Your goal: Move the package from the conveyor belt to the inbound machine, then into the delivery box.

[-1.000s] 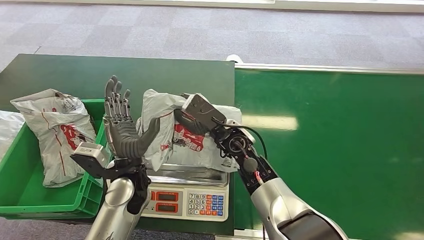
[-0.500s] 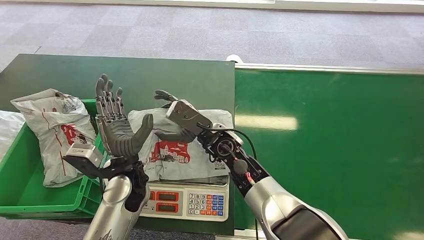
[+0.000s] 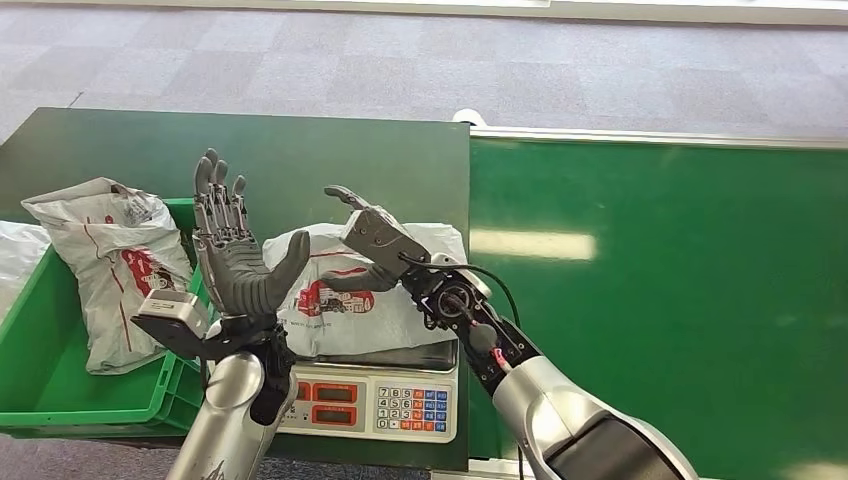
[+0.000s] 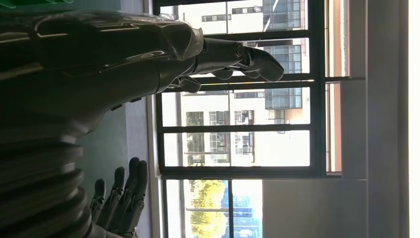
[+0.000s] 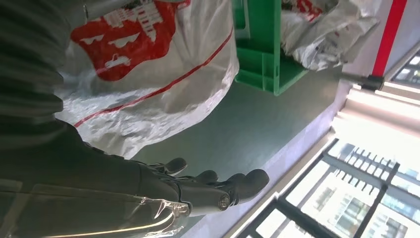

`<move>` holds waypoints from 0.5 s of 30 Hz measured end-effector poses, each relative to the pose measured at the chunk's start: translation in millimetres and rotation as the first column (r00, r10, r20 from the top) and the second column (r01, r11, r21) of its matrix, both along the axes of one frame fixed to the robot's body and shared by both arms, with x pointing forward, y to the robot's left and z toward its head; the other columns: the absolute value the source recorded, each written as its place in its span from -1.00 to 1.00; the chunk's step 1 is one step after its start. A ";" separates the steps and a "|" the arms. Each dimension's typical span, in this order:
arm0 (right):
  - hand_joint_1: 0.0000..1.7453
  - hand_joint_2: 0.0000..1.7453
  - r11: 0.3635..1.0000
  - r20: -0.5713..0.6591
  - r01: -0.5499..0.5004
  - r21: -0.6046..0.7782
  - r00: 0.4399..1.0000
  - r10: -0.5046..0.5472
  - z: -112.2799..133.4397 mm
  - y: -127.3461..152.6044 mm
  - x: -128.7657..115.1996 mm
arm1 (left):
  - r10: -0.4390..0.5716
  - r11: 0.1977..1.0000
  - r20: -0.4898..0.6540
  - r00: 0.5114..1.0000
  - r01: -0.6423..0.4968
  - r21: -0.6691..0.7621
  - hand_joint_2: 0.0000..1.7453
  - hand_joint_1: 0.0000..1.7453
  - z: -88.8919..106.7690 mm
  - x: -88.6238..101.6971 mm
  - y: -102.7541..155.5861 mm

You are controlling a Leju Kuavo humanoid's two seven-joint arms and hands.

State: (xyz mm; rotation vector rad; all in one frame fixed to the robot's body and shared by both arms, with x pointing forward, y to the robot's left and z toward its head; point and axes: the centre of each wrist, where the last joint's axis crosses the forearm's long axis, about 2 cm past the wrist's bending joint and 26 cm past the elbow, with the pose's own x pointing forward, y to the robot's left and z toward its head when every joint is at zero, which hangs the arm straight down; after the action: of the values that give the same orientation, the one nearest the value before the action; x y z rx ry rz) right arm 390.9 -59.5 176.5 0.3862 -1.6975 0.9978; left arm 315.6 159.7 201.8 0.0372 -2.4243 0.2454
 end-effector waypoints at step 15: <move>-1.00 1.00 0.853 0.412 0.493 0.167 0.752 -0.515 -29.6 -80.7 -47.4 | 0.034 0.993 -0.087 0.996 -0.024 0.112 1.00 -1.00 -32.8 -32.2 18.0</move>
State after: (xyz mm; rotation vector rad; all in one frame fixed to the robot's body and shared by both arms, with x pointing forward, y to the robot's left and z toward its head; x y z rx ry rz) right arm 343.6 -140.2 146.9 -0.3033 -2.0849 0.6602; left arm 283.5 177.7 169.0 0.1305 -2.3475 0.1196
